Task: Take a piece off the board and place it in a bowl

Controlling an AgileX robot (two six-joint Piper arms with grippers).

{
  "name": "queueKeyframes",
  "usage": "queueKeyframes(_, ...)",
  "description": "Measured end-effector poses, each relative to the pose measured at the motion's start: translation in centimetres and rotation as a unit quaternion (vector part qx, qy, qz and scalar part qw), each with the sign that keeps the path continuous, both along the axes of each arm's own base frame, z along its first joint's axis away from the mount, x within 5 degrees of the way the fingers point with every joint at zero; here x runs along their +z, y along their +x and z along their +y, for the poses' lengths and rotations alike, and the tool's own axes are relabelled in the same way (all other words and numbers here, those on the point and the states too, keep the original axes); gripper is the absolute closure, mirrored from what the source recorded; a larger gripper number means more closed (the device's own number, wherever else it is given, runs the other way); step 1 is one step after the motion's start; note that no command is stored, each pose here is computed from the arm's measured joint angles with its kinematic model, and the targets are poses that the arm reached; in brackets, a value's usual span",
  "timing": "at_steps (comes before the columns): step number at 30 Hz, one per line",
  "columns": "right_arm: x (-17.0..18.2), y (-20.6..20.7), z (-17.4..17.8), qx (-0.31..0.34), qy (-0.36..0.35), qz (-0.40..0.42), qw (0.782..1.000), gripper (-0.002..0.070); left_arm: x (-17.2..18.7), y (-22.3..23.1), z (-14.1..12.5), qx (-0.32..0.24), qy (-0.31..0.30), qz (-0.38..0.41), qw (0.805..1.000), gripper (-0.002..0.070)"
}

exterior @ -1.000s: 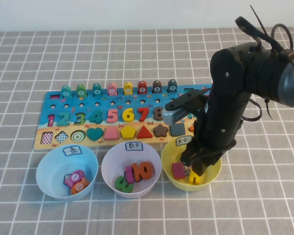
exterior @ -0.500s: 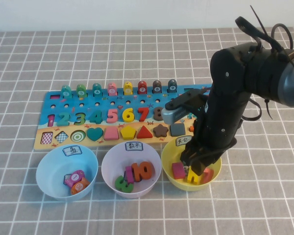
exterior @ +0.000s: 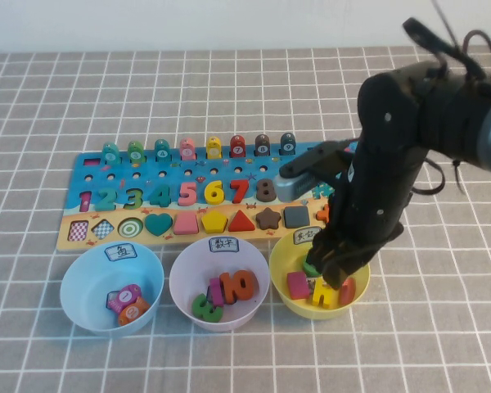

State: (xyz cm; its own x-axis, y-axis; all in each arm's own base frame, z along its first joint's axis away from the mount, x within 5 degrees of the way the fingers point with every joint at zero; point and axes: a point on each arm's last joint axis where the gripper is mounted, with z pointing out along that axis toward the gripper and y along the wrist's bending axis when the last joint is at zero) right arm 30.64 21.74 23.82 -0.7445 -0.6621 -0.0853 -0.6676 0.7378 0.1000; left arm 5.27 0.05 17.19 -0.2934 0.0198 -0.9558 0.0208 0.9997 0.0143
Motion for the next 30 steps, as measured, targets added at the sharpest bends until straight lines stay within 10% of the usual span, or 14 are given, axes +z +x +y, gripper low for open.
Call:
queueKeyframes(13,7.1,-6.1,-3.6,-0.016,0.063,-0.049,0.997,0.0662,0.0,0.0,0.0,0.000,0.000,0.000,1.000,0.0679)
queueKeyframes(30,10.8,-16.0,-10.1,-0.035,0.164,-0.176,0.970,0.0691,0.0,0.0,0.0,0.000,0.000,0.000,1.000,0.0679)
